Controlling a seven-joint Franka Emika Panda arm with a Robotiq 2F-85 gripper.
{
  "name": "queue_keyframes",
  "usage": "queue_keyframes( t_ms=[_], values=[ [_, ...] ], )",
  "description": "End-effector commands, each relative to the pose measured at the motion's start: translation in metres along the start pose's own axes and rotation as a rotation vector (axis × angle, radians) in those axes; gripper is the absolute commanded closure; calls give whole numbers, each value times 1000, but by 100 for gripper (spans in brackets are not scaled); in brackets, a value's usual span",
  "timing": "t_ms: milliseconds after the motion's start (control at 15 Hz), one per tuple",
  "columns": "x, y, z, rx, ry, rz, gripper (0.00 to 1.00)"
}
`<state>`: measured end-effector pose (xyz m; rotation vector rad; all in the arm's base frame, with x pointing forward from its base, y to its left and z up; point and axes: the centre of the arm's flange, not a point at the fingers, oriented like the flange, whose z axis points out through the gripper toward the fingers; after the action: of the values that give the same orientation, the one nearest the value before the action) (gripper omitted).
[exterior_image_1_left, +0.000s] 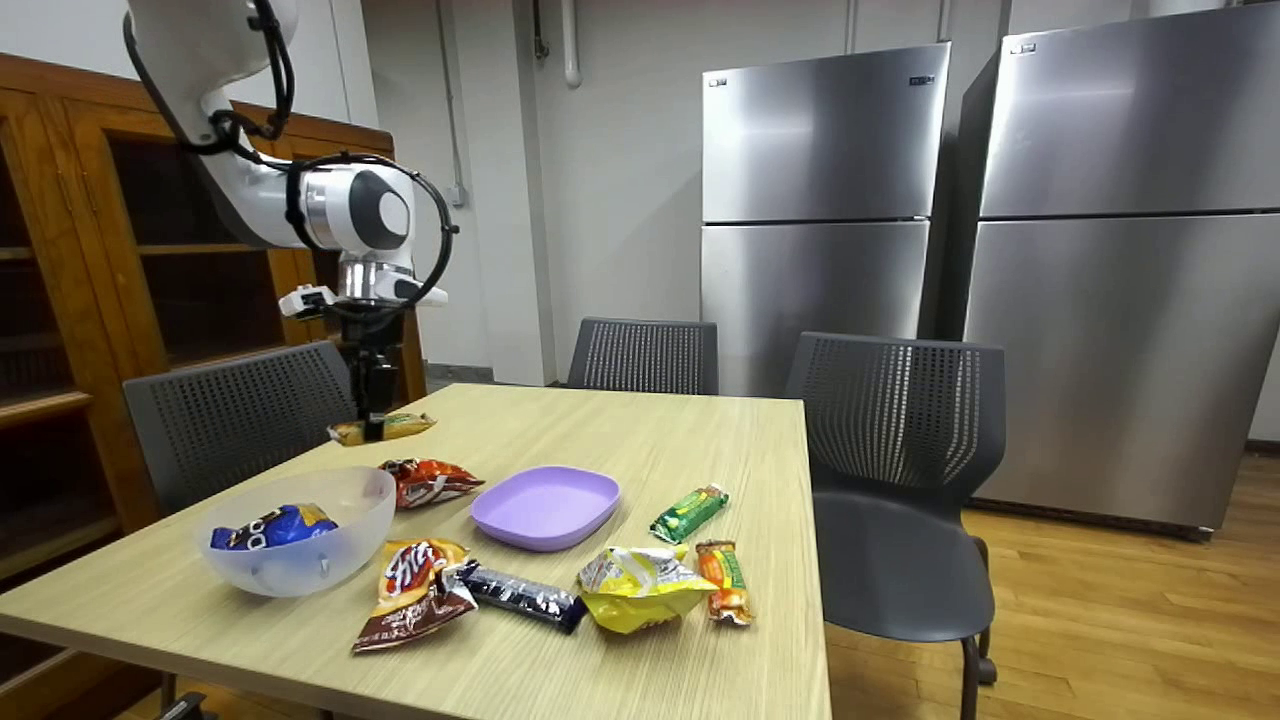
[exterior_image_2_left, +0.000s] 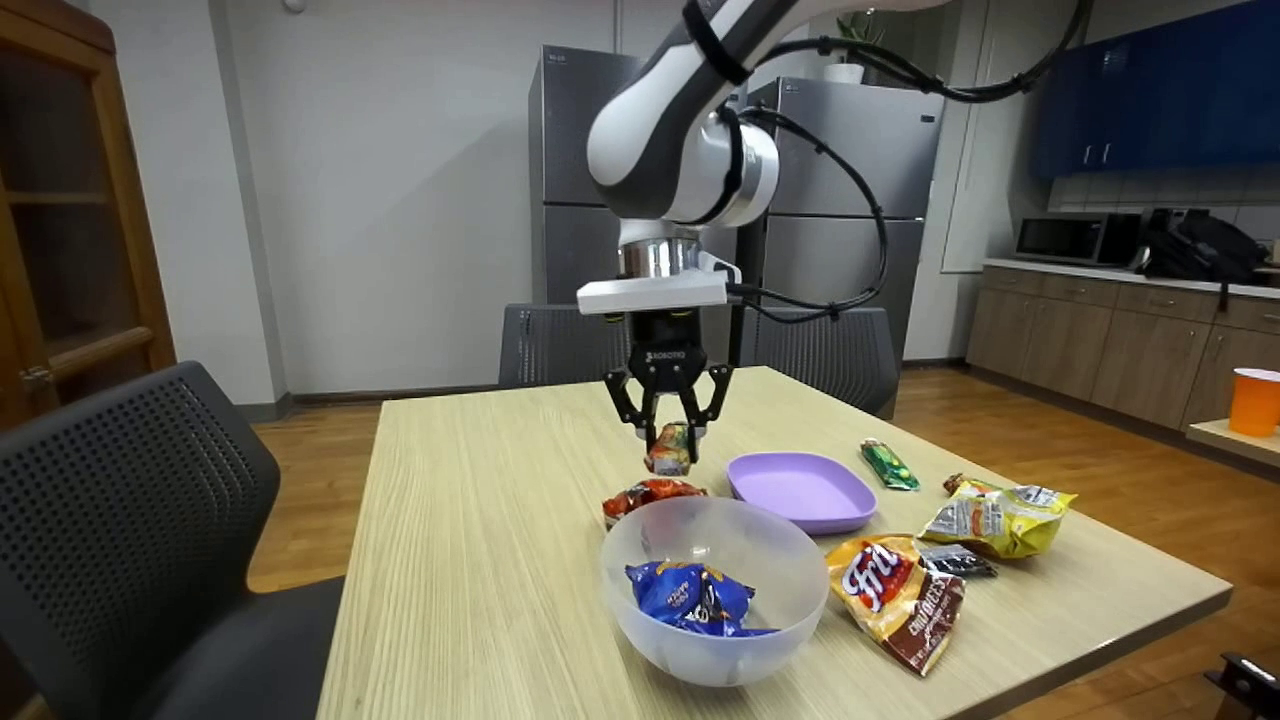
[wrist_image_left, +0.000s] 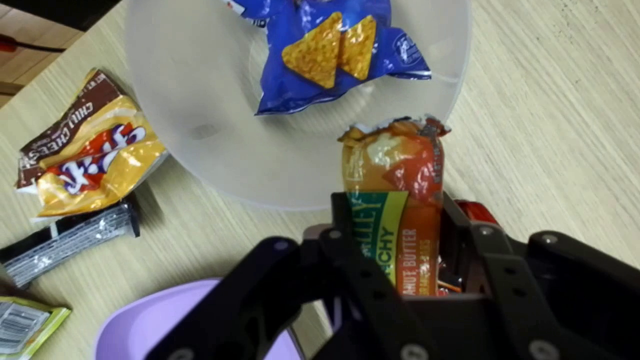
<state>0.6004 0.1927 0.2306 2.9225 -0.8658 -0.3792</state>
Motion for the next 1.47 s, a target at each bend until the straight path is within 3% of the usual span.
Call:
queue_keyframes(
  t_ms=[0, 800, 1400],
  values=[
    [20, 39, -11, 12, -13, -61, 82],
    [112, 124, 10, 15, -23, -113, 82],
    [140, 154, 45, -28, -31, -115, 82]
  ],
)
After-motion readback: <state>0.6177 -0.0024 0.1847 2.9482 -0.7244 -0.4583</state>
